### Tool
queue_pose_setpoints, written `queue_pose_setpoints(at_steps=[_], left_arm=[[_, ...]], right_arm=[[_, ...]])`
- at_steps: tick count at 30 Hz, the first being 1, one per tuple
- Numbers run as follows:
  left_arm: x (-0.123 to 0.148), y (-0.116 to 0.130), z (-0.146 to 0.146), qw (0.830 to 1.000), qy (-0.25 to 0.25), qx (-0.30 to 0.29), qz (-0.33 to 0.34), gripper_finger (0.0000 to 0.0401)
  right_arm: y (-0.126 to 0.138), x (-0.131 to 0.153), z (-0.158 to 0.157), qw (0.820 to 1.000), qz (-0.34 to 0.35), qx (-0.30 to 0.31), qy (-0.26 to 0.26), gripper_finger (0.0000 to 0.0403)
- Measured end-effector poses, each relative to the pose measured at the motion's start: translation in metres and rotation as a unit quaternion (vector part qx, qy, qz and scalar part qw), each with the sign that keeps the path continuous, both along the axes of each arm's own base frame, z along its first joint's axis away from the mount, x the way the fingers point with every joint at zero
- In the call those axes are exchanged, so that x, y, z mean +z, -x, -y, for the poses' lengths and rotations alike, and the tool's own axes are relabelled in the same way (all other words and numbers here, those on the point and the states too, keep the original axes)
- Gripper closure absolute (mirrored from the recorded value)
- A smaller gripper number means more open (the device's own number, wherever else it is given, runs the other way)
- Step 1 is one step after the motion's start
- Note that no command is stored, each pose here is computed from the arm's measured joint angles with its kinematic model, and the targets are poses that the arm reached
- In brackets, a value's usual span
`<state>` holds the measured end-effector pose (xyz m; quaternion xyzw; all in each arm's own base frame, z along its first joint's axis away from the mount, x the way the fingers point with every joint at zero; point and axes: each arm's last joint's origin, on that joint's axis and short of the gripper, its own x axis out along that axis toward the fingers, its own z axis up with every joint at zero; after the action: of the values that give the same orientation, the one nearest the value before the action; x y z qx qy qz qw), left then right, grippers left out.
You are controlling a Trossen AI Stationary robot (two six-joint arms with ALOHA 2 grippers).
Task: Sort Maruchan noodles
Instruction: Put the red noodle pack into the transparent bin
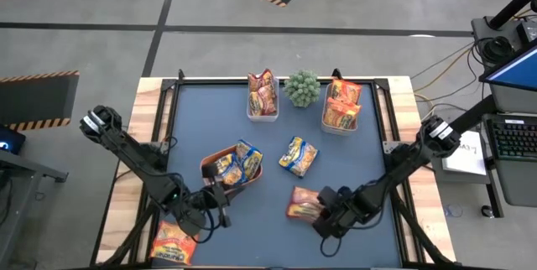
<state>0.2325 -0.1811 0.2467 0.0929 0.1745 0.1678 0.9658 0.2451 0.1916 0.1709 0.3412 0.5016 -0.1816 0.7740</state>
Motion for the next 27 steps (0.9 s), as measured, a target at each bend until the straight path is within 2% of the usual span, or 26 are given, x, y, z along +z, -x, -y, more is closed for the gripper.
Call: queue_pose_setpoints(at_steps=[5,9,14,20,23,27], left_arm=[[0.003,-0.004,-0.001,1.0,0.014,-0.001,0.012,0.0401],[0.005,-0.011,0.0,0.998,0.042,-0.042,0.014,0.0401],[-0.004,-0.034,0.005,0.995,0.051,-0.085,0.033,0.0401],[-0.033,-0.07,0.005,0.985,0.076,-0.147,0.045,0.0401],[-0.049,-0.091,0.002,0.981,0.095,-0.162,0.044,0.0401],[-0.066,-0.117,0.006,0.98,0.095,-0.173,0.027,0.0401]], right_arm=[[-0.004,0.017,0.0,0.997,0.075,0.019,0.023,0.0346],[0.0,0.03,0.003,0.994,0.1,0.03,0.039,0.0344],[0.011,0.038,0.004,0.989,0.115,0.044,0.081,0.0344],[0.025,0.028,0.003,0.989,0.108,0.045,0.093,0.0344],[0.033,0.018,0.004,0.991,0.098,0.034,0.088,0.0344],[0.041,0.008,0.006,0.993,0.088,0.009,0.078,0.0344]])
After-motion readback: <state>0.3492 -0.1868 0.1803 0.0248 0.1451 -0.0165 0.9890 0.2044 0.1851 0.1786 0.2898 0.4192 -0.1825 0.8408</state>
